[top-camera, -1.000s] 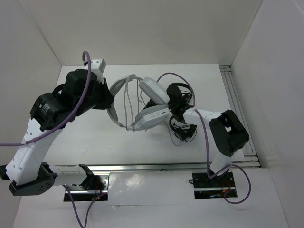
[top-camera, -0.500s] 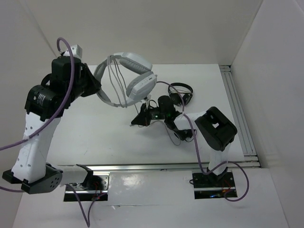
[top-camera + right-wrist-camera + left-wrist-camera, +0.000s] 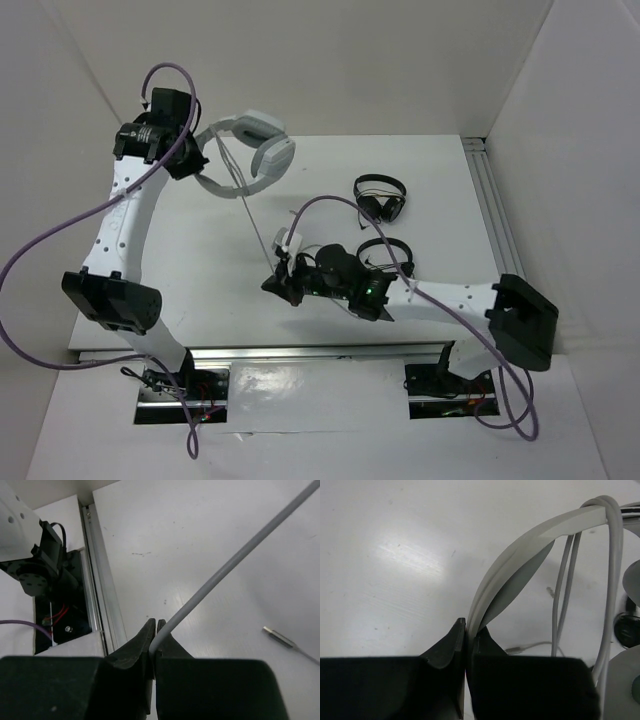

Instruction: Wrap the headphones

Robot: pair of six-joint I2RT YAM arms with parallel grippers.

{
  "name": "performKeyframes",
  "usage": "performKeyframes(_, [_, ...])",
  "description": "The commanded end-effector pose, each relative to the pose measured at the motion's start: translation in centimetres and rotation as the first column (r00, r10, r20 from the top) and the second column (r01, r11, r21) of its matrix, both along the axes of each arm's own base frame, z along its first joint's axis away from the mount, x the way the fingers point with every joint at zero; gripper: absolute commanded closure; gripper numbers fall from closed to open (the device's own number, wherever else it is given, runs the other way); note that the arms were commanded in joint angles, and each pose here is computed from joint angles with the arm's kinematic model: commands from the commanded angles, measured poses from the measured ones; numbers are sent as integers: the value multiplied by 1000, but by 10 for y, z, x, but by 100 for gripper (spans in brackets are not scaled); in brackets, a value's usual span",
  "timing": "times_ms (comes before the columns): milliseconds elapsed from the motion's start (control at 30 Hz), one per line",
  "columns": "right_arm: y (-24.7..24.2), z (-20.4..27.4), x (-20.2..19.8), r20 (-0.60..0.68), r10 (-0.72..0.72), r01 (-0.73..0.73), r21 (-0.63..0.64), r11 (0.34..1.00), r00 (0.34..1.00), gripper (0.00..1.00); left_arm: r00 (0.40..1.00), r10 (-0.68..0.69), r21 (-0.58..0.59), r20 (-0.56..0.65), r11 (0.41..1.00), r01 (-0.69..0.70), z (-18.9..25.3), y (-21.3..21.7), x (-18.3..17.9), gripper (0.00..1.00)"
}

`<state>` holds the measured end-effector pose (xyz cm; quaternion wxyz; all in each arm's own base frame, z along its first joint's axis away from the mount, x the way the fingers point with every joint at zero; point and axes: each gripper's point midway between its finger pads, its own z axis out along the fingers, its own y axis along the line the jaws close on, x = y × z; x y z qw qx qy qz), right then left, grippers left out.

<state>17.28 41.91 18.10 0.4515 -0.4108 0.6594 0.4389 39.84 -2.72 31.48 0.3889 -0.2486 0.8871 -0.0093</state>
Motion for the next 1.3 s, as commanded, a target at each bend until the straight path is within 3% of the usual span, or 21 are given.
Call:
performKeyframes(0, [-27,6,5,171,-138,169,-185,968,976,100,986,116,43,119,992,-122,10,34,21,100])
performKeyframes(200, [-61,37,29,390,-279,408,-300,862,877,100,996,-63,118,-69,990,71,-66,10,10,100])
performKeyframes(333, [-90,77,56,558,-363,593,-310,743,747,100,967,-137,245,-217,951,190,-107,-6,-13,100])
performKeyframes(467, [-133,124,91,778,-424,838,-229,495,463,100,928,-250,278,-277,904,326,-123,-38,-43,100])
performKeyframes(533, [-147,154,111,791,-512,902,-114,416,336,100,907,-291,278,-303,884,376,-133,-50,-59,100])
performKeyframes(633, [-175,175,136,812,-534,944,-59,324,234,92,875,-370,298,-313,836,460,-135,-70,-85,100])
performKeyframes(700, [-175,185,147,788,-564,930,-32,366,249,87,866,-410,315,-286,813,489,-131,-83,-97,100])
performKeyframes(733, [-186,188,157,772,-588,934,-20,356,241,87,862,-439,306,-255,809,502,-126,-86,-107,100])
performKeyframes(767, [-177,187,162,741,-602,908,-22,419,296,87,850,-478,302,-221,795,526,-121,-95,-111,100])
performKeyframes(833, [-189,189,175,707,-636,904,-9,428,308,87,813,-560,264,-157,770,581,-108,-105,-126,100])
performKeyframes(867, [-182,186,179,689,-633,878,-11,478,353,87,795,-593,260,-125,754,603,-101,-112,-130,100])
performKeyframes(933, [-196,195,190,668,-662,882,17,471,340,87,760,-636,253,-134,720,647,-100,-115,-143,100])
performKeyframes(967, [-190,202,192,654,-657,858,24,513,374,87,743,-656,258,-133,701,665,-95,-118,-148,100])
performKeyframes(1067, [-194,218,201,640,-673,849,60,526,372,87,681,-713,239,-166,641,729,-96,-127,-165,100])
performKeyframes(1133, [-185,217,205,623,-662,817,62,574,418,87,659,-736,226,-155,623,749,-94,-133,-171,100])
performKeyframes(1200, [-183,218,210,615,-655,801,62,596,440,92,650,-739,218,-175,615,758,-92,-132,-178,100])
performKeyframes(1233, [-185,220,214,604,-668,807,69,587,434,100,642,-749,219,-164,607,764,-88,-136,-179,100])
performKeyframes(1267, [-179,215,216,607,-651,796,50,603,456,100,642,-750,219,-159,607,764,-83,-135,-180,100])
